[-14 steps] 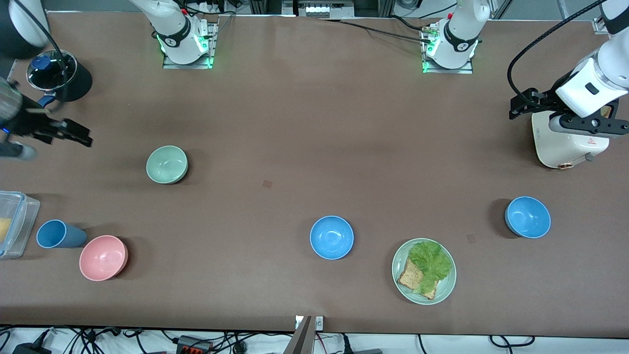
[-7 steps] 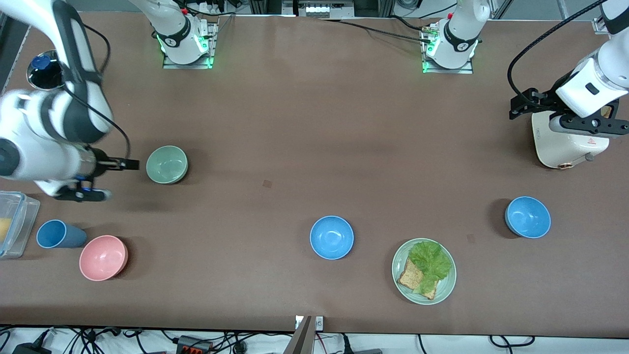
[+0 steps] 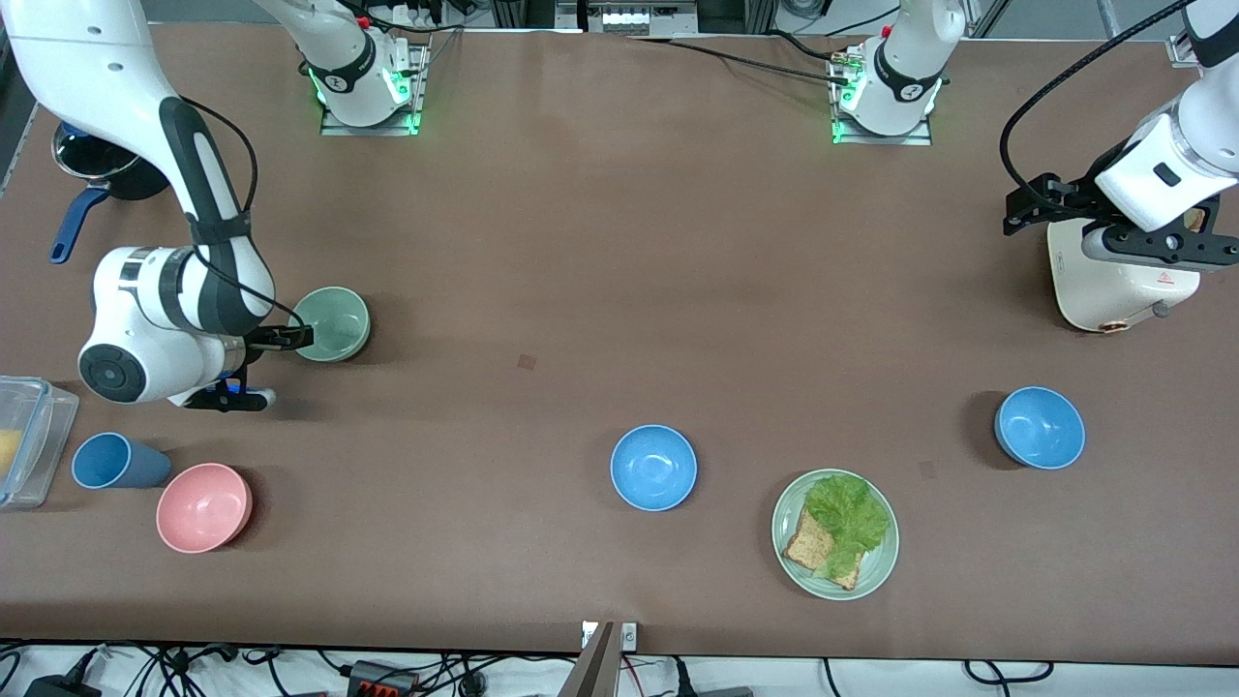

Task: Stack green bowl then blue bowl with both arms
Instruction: 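Reach the right gripper down and grasp the green bowl rim, then lift the green bowl with the right gripper toward the table middle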

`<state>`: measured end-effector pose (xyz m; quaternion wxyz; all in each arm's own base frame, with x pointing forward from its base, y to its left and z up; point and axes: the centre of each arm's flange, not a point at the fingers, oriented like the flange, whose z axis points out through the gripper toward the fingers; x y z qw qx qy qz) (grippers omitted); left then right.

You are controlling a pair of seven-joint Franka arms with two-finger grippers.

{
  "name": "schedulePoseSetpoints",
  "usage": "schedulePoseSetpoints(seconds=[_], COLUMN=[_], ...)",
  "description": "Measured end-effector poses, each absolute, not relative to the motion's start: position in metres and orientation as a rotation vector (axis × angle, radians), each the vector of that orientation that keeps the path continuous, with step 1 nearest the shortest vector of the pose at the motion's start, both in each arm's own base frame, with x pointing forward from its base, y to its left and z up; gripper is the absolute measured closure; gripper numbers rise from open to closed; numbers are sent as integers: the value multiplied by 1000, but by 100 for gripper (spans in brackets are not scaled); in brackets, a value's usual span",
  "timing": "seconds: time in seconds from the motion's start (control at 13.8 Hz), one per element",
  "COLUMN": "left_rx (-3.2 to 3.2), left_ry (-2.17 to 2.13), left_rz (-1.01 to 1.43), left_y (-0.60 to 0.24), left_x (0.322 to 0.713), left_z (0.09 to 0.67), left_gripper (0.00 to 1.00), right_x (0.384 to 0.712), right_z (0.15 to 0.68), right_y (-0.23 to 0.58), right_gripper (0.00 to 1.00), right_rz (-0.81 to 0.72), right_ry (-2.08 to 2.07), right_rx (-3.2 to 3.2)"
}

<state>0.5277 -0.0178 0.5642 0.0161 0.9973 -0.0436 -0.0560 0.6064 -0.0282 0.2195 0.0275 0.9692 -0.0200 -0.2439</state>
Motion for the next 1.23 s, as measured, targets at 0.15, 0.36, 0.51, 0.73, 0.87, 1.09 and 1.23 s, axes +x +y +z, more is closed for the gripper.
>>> schedulePoseSetpoints(seconds=[0.15,0.36,0.51,0.73,0.87,1.09,1.23], left_rx=[3101,3101,3101,3100,3100,3100,3099], left_ry=[-136,-136,-135,-134,-132,-124,-122], left_rz=[-175,-176,-181,-187,-190,-190,-190], left_y=[-18,-18,-18,-18,-17,-14,-13], left_x=[528,528,528,529,529,530,530], left_z=[564,564,563,561,560,559,559], left_gripper=[0,0,0,0,0,0,0], right_x=[604,600,596,594,594,596,602], right_z=[207,197,193,191,192,197,202], right_y=[-30,-31,-32,-31,-28,-20,5], right_gripper=[31,48,54,68,95,96,96], right_rz=[-785,-816,-832,-848,-857,-850,-829], right_ry=[-64,-68,-71,-87,-114,-96,-30], right_rx=[2984,2976,2972,2985,3013,3032,3056])
